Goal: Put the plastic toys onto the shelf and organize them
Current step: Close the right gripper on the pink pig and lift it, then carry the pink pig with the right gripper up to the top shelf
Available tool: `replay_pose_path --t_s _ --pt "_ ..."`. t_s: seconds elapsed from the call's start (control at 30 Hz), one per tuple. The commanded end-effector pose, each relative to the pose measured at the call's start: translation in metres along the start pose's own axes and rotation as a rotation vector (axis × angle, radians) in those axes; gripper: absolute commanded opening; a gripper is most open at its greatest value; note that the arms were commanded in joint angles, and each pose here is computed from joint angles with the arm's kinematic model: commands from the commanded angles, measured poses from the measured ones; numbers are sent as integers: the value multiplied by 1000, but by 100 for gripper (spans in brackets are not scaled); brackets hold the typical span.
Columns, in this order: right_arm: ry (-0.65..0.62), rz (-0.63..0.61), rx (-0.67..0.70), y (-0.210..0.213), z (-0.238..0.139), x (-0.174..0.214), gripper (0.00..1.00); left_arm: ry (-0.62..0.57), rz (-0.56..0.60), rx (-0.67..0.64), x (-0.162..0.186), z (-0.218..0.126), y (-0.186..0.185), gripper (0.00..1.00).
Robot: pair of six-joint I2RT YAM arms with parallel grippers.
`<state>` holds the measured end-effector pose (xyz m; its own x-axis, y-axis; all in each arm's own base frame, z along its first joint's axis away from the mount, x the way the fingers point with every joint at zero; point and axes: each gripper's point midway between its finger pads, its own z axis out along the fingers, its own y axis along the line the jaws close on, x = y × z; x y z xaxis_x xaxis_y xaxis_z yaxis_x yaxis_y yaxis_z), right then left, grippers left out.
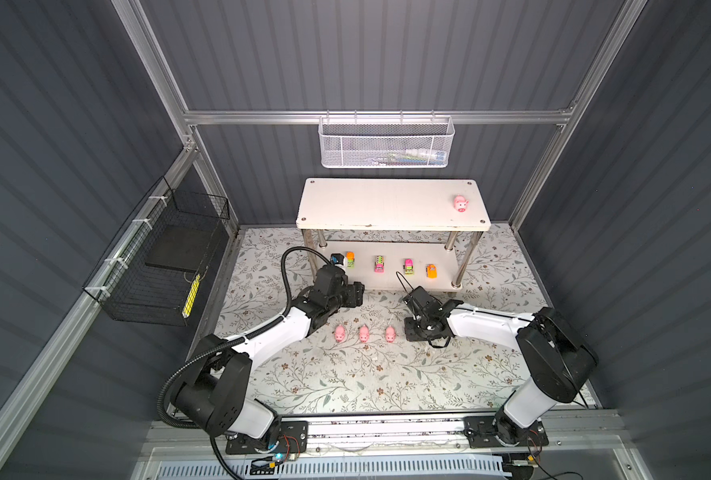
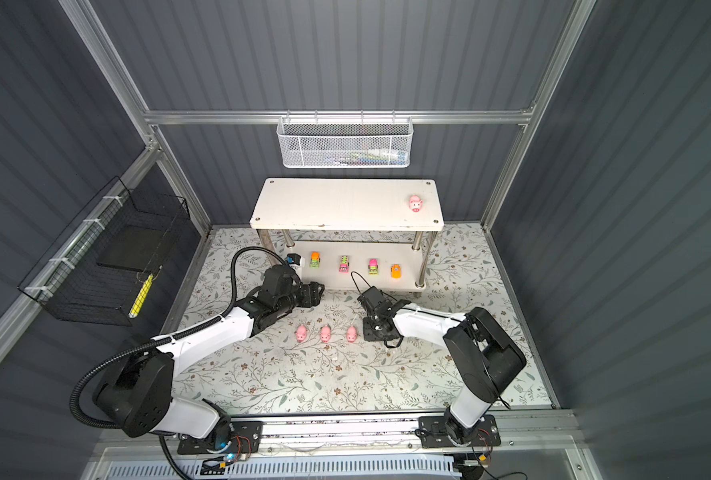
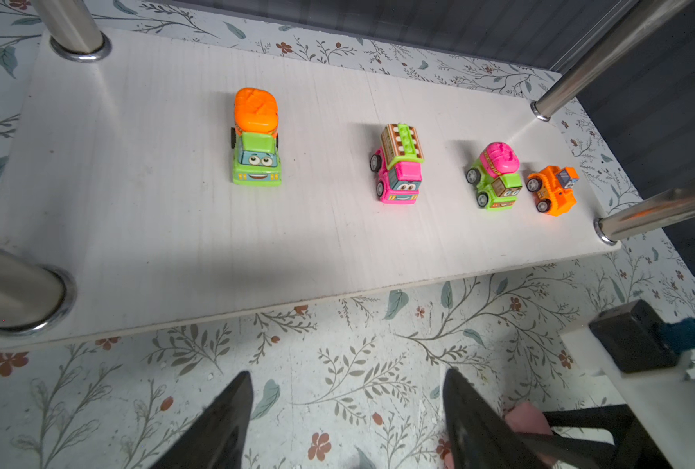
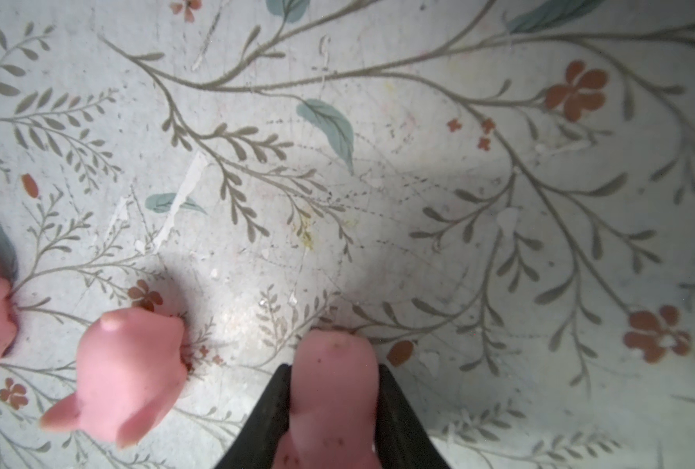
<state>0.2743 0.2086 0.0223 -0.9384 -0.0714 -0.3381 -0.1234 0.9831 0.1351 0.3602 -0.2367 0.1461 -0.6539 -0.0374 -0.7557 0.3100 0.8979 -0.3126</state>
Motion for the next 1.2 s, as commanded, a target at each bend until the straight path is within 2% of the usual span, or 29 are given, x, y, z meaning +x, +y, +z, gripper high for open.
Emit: replay_pose_path --t_s 0.0,0.2,0.73,1.0,1.17 --pt "-6 20 14 -5 -14 -1 34 -8 -6 -5 1 0 1 74" --pt "-54 26 -2 -7 -57 -7 34 -17 3 -3 -5 -4 -1 74" --pt "-206 -67 -26 -1 -221 -54 34 -16 14 -23 -2 -8 3 74" --pt "-335 -124 -65 9 -296 -87 35 -12 14 -14 0 -5 2 74" --pt "-416 -164 -14 9 -326 -115 35 -12 12 -6 0 -4 1 74"
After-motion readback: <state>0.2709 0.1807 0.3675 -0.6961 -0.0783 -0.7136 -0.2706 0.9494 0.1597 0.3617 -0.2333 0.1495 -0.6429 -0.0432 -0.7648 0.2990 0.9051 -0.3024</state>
